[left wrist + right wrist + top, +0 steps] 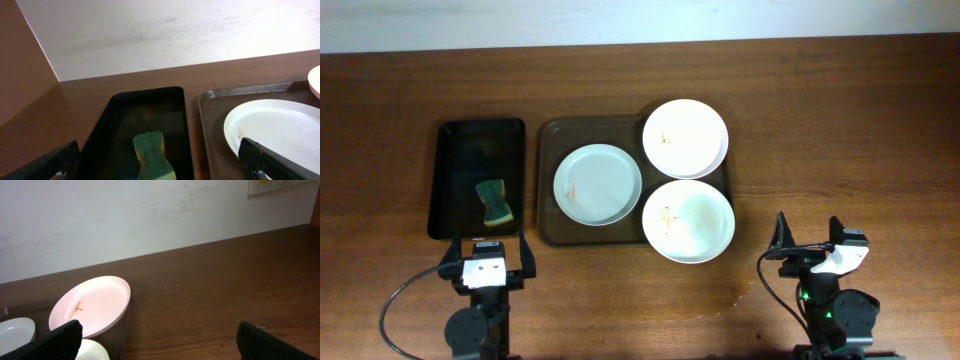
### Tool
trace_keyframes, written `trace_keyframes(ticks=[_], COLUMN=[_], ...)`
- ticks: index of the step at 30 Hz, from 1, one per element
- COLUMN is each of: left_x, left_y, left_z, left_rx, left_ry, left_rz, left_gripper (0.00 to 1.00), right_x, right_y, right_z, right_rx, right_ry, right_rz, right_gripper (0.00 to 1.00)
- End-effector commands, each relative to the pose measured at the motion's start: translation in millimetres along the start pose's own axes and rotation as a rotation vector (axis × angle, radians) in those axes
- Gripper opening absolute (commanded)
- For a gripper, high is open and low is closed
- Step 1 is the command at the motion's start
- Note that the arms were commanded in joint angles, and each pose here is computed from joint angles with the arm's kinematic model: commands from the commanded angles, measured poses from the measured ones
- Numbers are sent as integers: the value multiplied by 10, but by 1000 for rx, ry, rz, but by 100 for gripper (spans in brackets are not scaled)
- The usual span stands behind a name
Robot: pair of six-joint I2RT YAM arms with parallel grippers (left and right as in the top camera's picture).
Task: Clean dirty plates on tray and stack at the side
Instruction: 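Move the left gripper toward the green-and-yellow sponge in the black tray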
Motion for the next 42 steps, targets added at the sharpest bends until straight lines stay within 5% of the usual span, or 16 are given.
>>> trace_keyframes(ticks=[1,35,42], left_x=[-1,0,42], left_y=[-15,0,24], left_z=[11,7,-253], left_rx=[-19,-19,-11], left_ry=[-4,-4,-135], left_rz=[11,-5,39], left_gripper=[99,99,99], right_x=[-3,-3,70], right_y=[-5,0,141], right_z=[28,19,-256], right_rx=[8,8,11], right_ry=[7,2,-61], right_rz=[-3,-6,-57], right_gripper=[98,98,98])
Point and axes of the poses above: each gripper's point midway between its finger pads, its own x axis back along the fingers, its own y axis along the line the jaws close on, z = x × y, the point moved 9 cm from there along x, back along the fingers, and after that the axes turned 12 degrees about -x, right-handed, at the moved point
